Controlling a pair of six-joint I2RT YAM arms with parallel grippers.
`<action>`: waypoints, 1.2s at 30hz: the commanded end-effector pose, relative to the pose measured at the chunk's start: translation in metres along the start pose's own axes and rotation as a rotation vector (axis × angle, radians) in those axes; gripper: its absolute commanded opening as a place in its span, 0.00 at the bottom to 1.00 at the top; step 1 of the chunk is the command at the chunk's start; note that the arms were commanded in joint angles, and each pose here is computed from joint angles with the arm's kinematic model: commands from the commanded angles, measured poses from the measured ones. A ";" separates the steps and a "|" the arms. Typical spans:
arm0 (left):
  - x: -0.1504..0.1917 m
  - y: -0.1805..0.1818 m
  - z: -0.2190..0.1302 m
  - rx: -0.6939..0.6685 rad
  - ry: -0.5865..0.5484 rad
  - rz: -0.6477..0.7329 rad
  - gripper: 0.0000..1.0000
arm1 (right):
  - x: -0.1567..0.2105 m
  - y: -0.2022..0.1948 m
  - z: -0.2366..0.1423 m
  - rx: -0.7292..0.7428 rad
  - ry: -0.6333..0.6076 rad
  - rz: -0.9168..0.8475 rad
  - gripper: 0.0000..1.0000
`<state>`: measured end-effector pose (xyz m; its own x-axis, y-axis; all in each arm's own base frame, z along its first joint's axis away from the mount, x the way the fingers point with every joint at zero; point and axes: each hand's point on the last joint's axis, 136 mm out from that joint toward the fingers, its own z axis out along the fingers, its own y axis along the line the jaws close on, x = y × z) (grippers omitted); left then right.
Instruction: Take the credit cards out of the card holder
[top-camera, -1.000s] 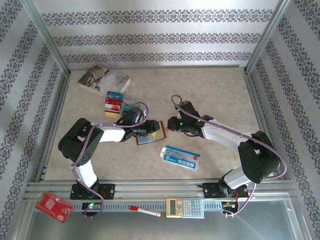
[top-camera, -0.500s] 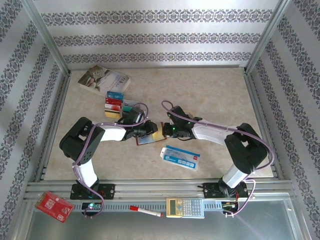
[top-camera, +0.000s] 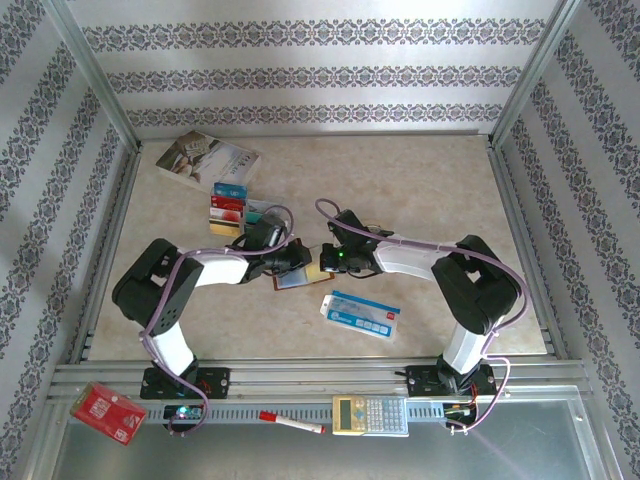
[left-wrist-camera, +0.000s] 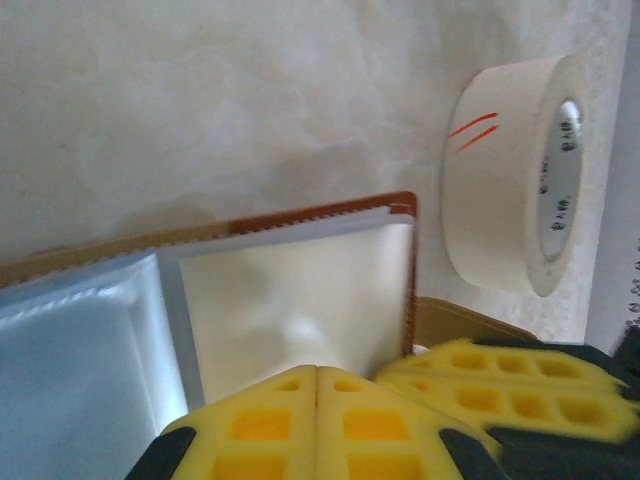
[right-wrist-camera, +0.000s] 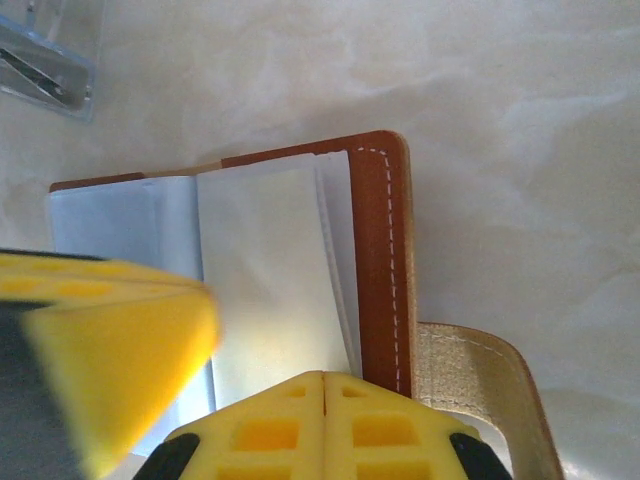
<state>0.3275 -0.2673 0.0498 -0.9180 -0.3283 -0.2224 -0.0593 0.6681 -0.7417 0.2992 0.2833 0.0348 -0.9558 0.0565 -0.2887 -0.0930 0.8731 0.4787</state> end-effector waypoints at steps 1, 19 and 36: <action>-0.001 -0.002 -0.019 -0.028 -0.053 0.029 0.04 | 0.004 -0.007 0.006 0.046 0.009 0.019 0.07; 0.009 0.048 -0.058 -0.315 -0.003 0.067 0.37 | 0.009 -0.017 0.015 0.091 0.036 0.020 0.08; 0.011 0.044 -0.041 -0.275 0.046 0.074 0.35 | 0.009 -0.016 0.019 0.080 0.052 0.023 0.08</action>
<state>0.2924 -0.2114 0.0381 -0.9370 -0.2590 -0.2342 -0.1072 0.8517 -0.5129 0.3024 0.2817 0.0204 -0.9623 0.0584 -0.2657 -0.0690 0.8923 0.4462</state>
